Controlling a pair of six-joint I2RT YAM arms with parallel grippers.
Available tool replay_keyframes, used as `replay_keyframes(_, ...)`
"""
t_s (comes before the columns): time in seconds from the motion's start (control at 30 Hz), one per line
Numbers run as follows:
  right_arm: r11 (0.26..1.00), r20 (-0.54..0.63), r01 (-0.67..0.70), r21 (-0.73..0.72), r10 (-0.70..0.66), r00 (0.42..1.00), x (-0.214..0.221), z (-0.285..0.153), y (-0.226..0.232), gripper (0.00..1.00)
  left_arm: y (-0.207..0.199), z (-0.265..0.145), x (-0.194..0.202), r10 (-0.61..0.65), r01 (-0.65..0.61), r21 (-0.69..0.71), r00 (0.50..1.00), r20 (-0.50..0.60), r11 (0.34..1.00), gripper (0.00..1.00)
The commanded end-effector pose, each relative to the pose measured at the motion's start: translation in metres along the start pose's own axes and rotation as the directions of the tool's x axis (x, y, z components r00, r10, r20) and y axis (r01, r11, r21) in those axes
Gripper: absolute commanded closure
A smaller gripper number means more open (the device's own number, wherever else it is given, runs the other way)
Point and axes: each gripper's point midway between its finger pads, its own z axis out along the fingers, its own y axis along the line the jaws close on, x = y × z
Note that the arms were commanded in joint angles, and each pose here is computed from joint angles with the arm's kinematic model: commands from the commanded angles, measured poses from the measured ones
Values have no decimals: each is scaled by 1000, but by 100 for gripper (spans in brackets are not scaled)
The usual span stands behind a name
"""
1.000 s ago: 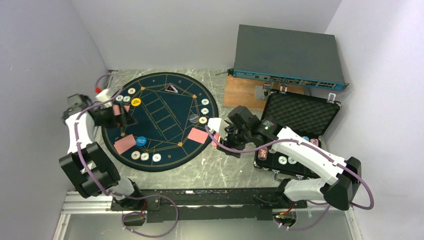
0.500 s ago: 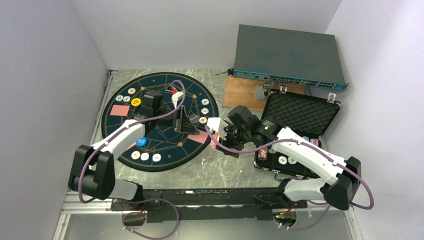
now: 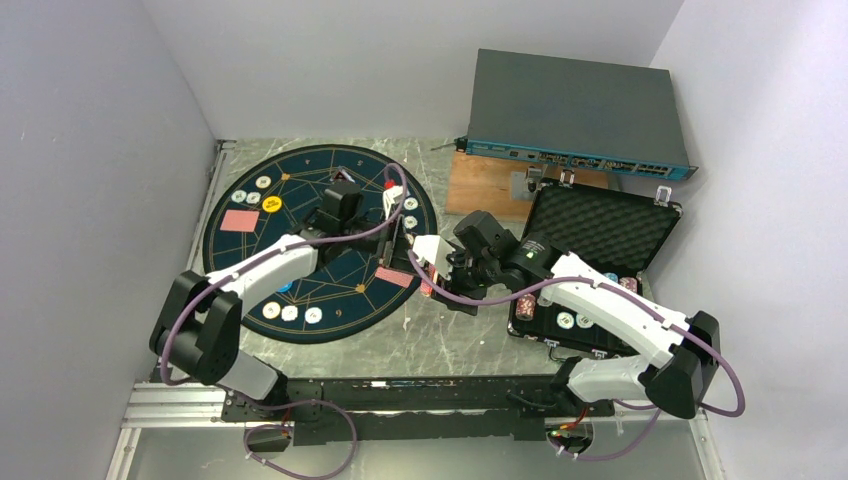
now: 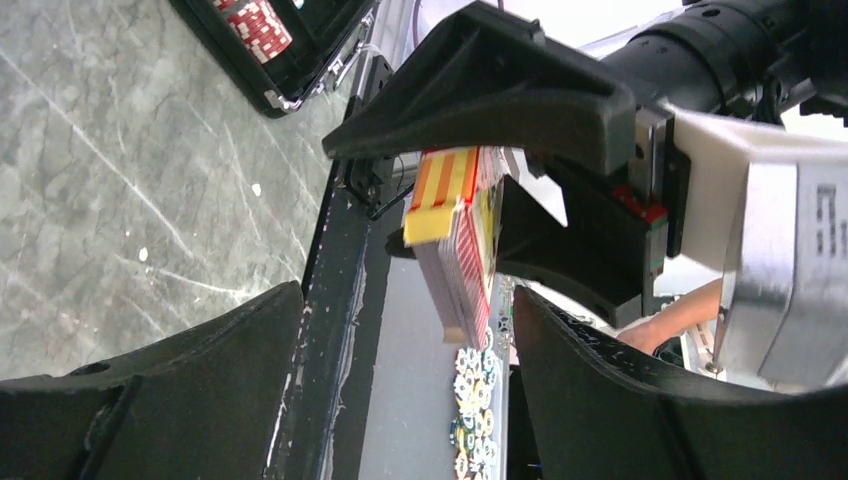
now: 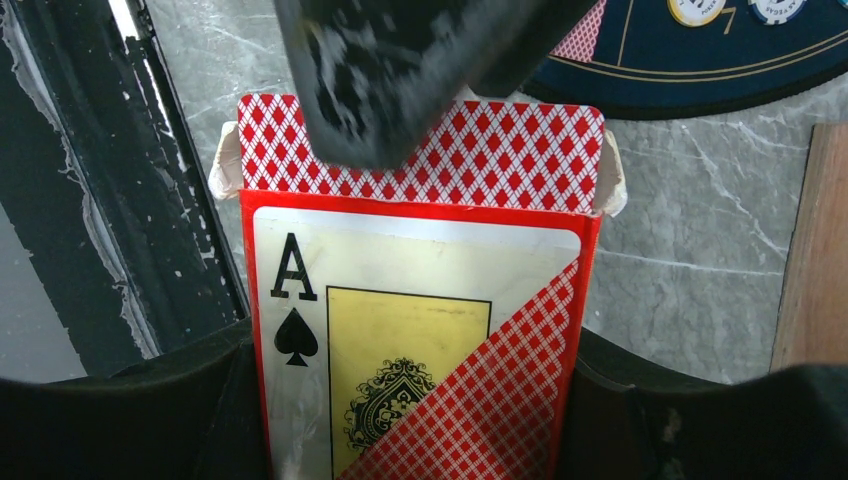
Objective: Distribute texas hold em gaming equipment
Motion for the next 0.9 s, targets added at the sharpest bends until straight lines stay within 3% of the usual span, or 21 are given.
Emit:
replay_keyframes(0.0, 999, 91, 33, 20, -35, 995, -30, -10, -6, 100, -8, 12, -11, 62, -62, -8, 998, -26, 998, 20)
replay_keyframes(0.27, 999, 92, 36, 28, -39, 995, -30, -13, -7, 100, 22, 1, -3, -2, -3, -124, 999, -40, 992, 42)
replay_keyframes(0.43, 999, 84, 31, 26, -33, 996, -25, -12, -4, 100, 27, -21, -9, -9, 13, -140, 1000, 27, 990, 45)
replay_keyframes(0.5, 999, 75, 31, 24, -32, 997, -22, -11, -4, 100, 21, -28, -14, 34, -27, -114, 998, 55, 993, 42)
replay_keyframes(0.67, 999, 68, 36, 22, -37, 997, -20, -8, -4, 100, -16, -32, -25, 170, -168, -29, 980, 100, 985, 20)
replay_keyframes(0.87, 999, 70, 40, 26, -41, 997, -24, -6, -7, 100, -17, -16, -20, 152, -152, -10, 987, 52, 988, 19)
